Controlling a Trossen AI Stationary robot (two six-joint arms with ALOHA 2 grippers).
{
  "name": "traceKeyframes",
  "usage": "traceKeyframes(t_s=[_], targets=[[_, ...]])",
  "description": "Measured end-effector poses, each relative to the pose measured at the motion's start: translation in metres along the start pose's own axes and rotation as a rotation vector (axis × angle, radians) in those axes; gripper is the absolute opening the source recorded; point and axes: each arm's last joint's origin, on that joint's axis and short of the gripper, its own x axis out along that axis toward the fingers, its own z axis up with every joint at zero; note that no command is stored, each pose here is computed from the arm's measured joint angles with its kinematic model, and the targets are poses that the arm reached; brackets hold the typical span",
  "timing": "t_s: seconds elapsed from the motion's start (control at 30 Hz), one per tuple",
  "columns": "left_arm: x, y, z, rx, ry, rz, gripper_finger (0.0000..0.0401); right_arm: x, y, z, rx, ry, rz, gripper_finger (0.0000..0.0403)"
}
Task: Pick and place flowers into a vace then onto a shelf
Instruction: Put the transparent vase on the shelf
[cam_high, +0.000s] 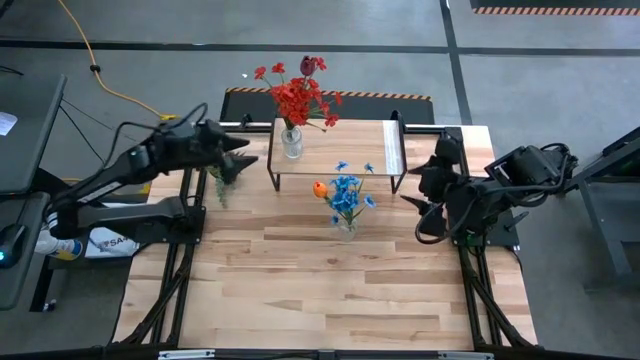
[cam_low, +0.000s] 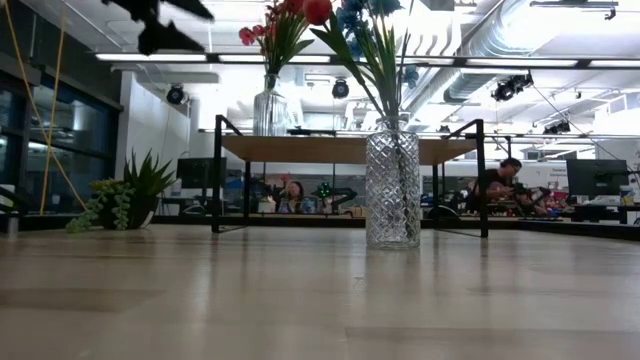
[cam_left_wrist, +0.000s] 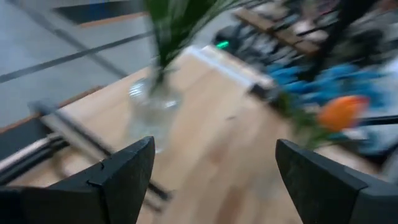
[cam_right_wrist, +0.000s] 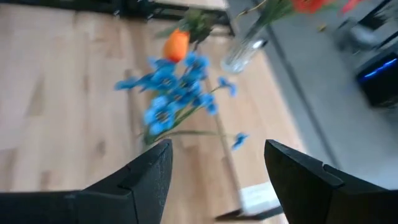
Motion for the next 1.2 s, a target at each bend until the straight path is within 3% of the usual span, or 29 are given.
traceKeyframes(t_s=[0.17, 0.6, 0.9, 1.2], targets=[[-0.023, -0.006, 0.001, -0.067, -0.034, -0.173, 0.0365, 0.0, 0.003, -0.005, 0.052, 0.086, 0.126, 0.0245], [-0.042, -0.011, -0.001, -0.095, -0.05, -0.31, 0.0365, -0.008, 0.015, -0.01, 0.238, 0.237, 0.388, 0.0245], [-0.042, -0.012, -0.002, -0.094, -0.024, -0.357, 0.0365, -0.018, 0.035, -0.02, 0.343, 0.293, 0.421, 0.0245], [-0.042, -0.012, -0.006, -0.102, 0.034, -0.387, 0.0365, -0.004, 0.086, -0.059, 0.418, 0.45, 0.352, 0.0245]])
